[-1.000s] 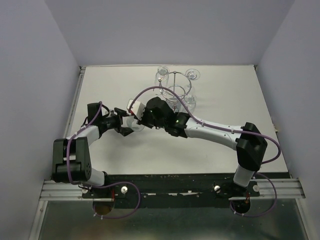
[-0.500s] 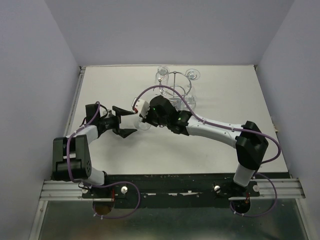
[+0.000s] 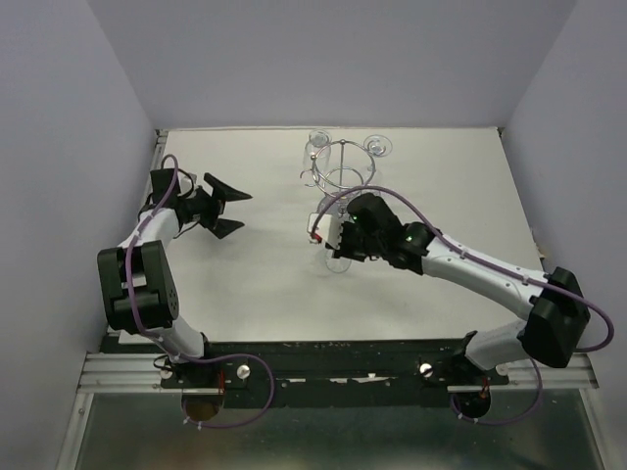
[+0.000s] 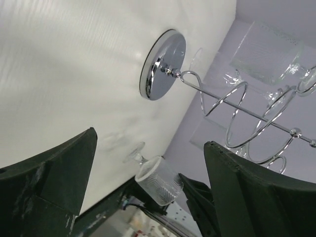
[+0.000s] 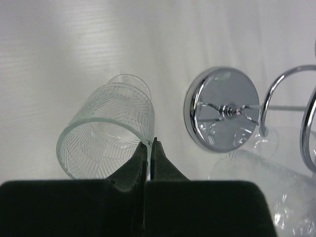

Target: Take the wine glass off the wine glass rack

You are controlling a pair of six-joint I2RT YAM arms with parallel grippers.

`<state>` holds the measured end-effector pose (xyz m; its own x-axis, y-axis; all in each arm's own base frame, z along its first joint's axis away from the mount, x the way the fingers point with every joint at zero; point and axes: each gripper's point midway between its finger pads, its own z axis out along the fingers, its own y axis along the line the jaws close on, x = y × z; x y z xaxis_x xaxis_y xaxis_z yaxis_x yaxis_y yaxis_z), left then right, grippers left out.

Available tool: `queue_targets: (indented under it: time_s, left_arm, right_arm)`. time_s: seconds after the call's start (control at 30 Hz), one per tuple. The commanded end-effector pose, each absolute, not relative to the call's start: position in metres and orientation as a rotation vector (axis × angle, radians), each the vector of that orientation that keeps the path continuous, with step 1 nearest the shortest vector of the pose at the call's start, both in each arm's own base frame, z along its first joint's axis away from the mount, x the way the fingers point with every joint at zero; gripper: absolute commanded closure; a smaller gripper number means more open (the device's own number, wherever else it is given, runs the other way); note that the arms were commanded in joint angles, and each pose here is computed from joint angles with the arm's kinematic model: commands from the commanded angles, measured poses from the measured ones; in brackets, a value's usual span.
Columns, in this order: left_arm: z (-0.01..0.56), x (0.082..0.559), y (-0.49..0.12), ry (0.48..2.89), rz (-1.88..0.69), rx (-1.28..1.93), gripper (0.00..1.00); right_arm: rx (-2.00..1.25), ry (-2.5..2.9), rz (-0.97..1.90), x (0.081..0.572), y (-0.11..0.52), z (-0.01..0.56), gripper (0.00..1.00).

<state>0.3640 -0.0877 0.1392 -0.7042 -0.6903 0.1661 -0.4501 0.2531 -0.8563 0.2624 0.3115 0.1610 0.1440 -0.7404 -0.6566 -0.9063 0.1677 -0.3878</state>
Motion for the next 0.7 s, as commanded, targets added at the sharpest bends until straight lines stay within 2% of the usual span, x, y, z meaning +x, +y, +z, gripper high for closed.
queue_targets:
  time_s: [0.0, 0.27, 0.4, 0.53, 0.67]
  left_arm:
    - [0.117, 0.371, -0.065, 2.424, -1.165, -0.909, 0.01]
    - [0.107, 0.396, -0.053, 2.469, -1.085, -0.848, 0.01]
    - [0.109, 0.408, -0.048, 2.448, -1.053, -0.807, 0.01]
    - [0.109, 0.411, -0.041, 2.472, -0.98, -0.737, 0.01]
    - [0.108, 0.419, -0.034, 2.516, -0.931, -0.678, 0.01]
  right_arm:
    - [-1.683, 1.618, 0.238, 0.245, 0.271, 0.166, 0.99]
    - [-1.681, 1.715, 0.215, 0.205, 0.191, 0.168, 0.99]
    - [-1.582, 1.87, 0.178, 0.202, 0.154, 0.162, 0.99]
    - [-1.387, 2.095, 0.065, 0.224, 0.109, 0.148, 0.99]
    - [-1.03, 2.33, 0.001, 0.266, 0.059, 0.154, 0.99]
